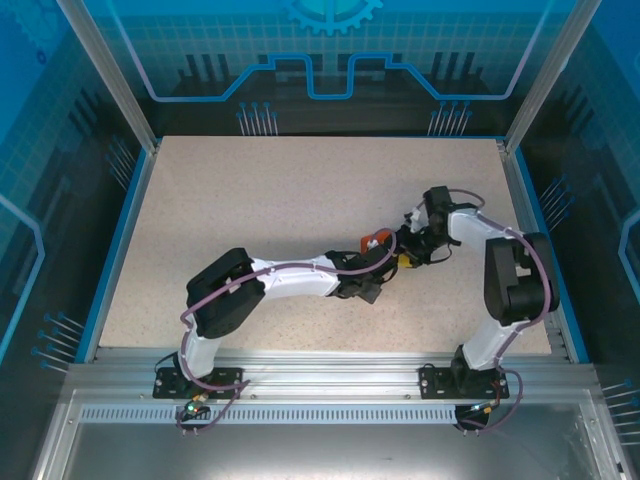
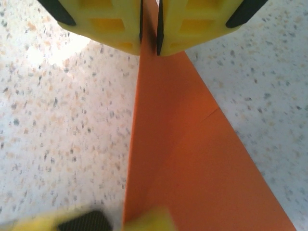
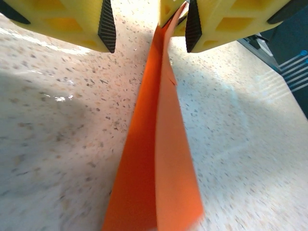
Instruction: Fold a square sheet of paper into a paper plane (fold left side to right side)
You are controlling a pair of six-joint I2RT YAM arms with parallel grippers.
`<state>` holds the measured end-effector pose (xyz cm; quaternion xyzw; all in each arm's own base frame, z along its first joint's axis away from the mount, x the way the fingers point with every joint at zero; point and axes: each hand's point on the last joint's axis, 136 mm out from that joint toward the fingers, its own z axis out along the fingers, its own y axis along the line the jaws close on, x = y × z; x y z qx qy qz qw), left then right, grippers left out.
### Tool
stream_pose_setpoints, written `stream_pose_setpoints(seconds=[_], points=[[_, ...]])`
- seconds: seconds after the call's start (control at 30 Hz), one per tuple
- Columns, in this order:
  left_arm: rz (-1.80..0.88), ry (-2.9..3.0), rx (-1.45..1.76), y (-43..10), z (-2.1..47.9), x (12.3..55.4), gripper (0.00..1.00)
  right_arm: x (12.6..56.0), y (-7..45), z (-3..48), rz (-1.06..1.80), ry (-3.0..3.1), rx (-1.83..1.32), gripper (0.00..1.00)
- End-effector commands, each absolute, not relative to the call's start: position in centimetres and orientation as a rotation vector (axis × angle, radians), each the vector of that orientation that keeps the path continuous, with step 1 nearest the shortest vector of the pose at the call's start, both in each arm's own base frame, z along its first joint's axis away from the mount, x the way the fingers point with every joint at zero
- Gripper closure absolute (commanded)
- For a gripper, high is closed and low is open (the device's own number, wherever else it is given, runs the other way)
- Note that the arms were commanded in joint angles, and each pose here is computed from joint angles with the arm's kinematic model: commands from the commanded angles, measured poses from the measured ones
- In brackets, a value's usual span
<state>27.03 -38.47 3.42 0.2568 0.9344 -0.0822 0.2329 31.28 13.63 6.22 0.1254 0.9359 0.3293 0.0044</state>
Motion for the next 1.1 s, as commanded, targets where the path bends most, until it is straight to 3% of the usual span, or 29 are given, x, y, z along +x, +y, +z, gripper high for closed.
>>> stream_pose_setpoints(seconds=[0.0, 0.1, 0.4, 0.93, 1.07], points=[[-0.138, 2.666, 0.815, -36.9, 0.0, 24.8, 0.80, 31.4, 12.2, 8.1, 1.054, 2.867, 0.434, 0.52], [-0.132, 2.673, 0.822, -36.9, -0.3, 24.8, 0.80, 31.3, 11.4, 8.1, 1.035, 2.859, 0.458, 0.47], [-0.163, 2.678, 0.813, -36.9, -0.3, 24.8, 0.81, 31.3, 10.2, 7.0, 0.977, 2.871, 0.508, 0.48], [-0.670, 2.746, 0.535, -34.8, 0.6, 25.9, 0.87, 30.8, 12.4, 7.9, 1.091, 2.781, 0.282, 0.48], [-0.758, 2.749, 0.443, -33.9, 0.5, 26.4, 0.89, 30.1, 13.7, 6.9, 1.046, 2.817, 0.220, 0.55]])
